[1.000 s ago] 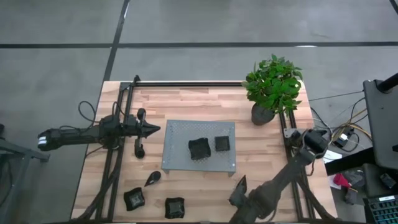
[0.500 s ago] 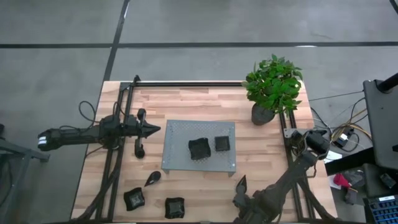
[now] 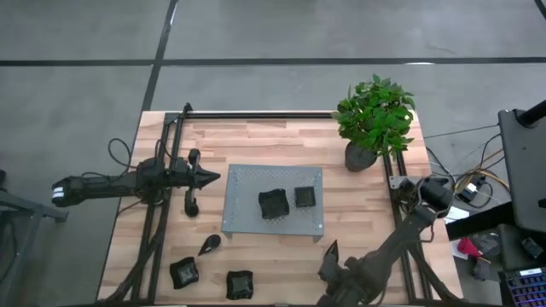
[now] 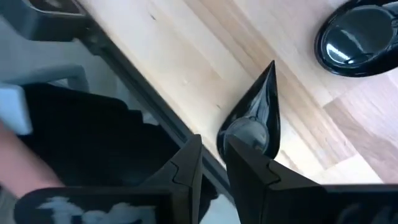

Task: Pick & Place Mini shaped plates
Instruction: Put the bottom left black drop-shaped plate on the shelf

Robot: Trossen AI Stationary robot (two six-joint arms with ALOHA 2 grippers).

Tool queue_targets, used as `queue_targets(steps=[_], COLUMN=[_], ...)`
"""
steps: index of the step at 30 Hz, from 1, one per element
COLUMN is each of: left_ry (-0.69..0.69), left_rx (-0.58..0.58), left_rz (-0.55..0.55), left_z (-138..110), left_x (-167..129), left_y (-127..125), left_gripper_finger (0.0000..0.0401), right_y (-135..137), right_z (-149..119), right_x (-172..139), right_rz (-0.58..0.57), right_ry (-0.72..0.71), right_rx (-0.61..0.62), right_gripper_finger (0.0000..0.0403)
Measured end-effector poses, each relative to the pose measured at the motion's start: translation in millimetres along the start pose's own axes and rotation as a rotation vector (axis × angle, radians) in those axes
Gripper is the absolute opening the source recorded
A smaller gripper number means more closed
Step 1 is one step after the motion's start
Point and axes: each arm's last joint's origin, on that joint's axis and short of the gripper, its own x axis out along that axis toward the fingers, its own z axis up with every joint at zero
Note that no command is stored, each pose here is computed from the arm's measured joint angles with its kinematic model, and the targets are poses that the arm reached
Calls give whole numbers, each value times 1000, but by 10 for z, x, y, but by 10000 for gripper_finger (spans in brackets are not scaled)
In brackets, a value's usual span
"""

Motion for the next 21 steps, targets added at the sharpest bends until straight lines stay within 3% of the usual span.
queue_targets(steps=[7,13,21], left_ry=[4,5,5], left_rx=[0,0,0], left_rz=[0,0,0], left_z=[-4,-5,-5], left_x=[0,0,0], left_y=[0,0,0], left_gripper_finger=[0,0,0], right_y=[-30,-126,-176], right_z=[-10,-14,-46], right_x=[188,224,287], right_rz=[-66,-161,-167], right_ry=[20,16,-3], right_rx=[-46,-12,-54], right_gripper_finger=[68,68,68])
